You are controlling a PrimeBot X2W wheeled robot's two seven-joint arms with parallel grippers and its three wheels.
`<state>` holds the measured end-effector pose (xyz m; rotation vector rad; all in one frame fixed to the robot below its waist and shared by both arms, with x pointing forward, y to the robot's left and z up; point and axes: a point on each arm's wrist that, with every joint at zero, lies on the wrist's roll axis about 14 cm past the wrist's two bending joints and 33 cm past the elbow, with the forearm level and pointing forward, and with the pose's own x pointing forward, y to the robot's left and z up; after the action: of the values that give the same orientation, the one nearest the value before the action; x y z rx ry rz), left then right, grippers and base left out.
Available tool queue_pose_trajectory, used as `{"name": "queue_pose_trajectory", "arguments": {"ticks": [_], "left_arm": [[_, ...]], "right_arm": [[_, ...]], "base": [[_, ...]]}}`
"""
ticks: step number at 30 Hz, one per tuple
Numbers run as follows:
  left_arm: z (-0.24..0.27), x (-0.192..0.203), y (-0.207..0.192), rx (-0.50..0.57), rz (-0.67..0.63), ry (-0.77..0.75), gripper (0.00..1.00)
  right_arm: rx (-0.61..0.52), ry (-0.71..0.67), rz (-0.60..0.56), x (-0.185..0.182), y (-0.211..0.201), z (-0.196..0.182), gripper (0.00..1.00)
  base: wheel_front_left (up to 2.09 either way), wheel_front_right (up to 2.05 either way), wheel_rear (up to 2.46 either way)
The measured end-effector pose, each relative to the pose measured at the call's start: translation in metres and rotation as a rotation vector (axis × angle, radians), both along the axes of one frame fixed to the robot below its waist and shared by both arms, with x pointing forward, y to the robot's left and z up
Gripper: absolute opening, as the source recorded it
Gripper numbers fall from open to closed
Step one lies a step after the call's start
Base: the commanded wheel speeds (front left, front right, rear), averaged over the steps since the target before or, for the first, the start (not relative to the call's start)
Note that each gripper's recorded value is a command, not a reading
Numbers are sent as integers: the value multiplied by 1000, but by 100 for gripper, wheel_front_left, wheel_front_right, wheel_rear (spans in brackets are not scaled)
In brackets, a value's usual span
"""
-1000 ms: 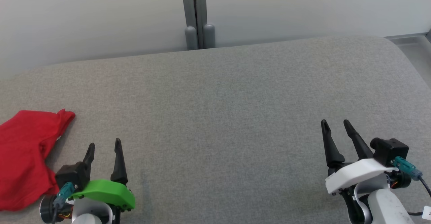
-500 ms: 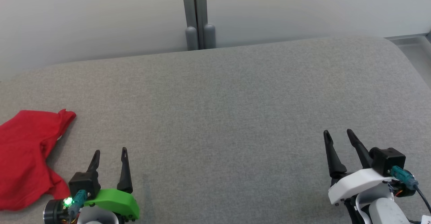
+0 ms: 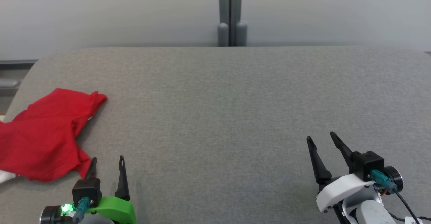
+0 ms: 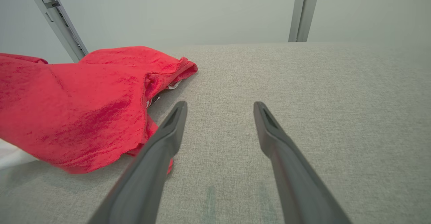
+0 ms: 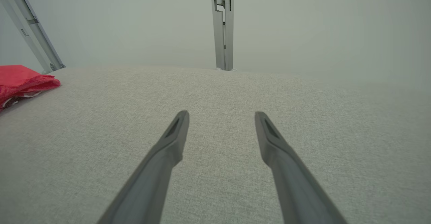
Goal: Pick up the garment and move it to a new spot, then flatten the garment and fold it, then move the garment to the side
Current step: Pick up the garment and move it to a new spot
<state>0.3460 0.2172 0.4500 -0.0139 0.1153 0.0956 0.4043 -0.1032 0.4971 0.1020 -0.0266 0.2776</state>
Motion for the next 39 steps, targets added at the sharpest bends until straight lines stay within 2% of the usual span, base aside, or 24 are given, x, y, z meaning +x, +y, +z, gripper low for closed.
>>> {"name": "queue_pose_trajectory", "arguments": {"ticks": [9,16,24,28,32,39], "left_arm": [[-6,-49,62,63,194,29,100],[-11,-103,113,35,420,49,100],[-20,-144,135,11,543,85,100],[-16,-134,140,-18,537,66,100],[-2,-107,148,-29,517,23,100],[25,-51,180,26,491,-22,100]], "right_arm": [[-38,-21,232,9,82,-1,100],[-36,-17,413,5,146,-5,100],[-35,-7,540,-1,191,-12,100],[-36,-12,558,4,199,-13,100],[-49,-19,550,15,198,-18,100],[-66,-1,535,32,193,-37,100]], "base": [[0,0,0],[0,0,0],[0,0,0],[0,0,0],[0,0,0],[0,0,0]]}}
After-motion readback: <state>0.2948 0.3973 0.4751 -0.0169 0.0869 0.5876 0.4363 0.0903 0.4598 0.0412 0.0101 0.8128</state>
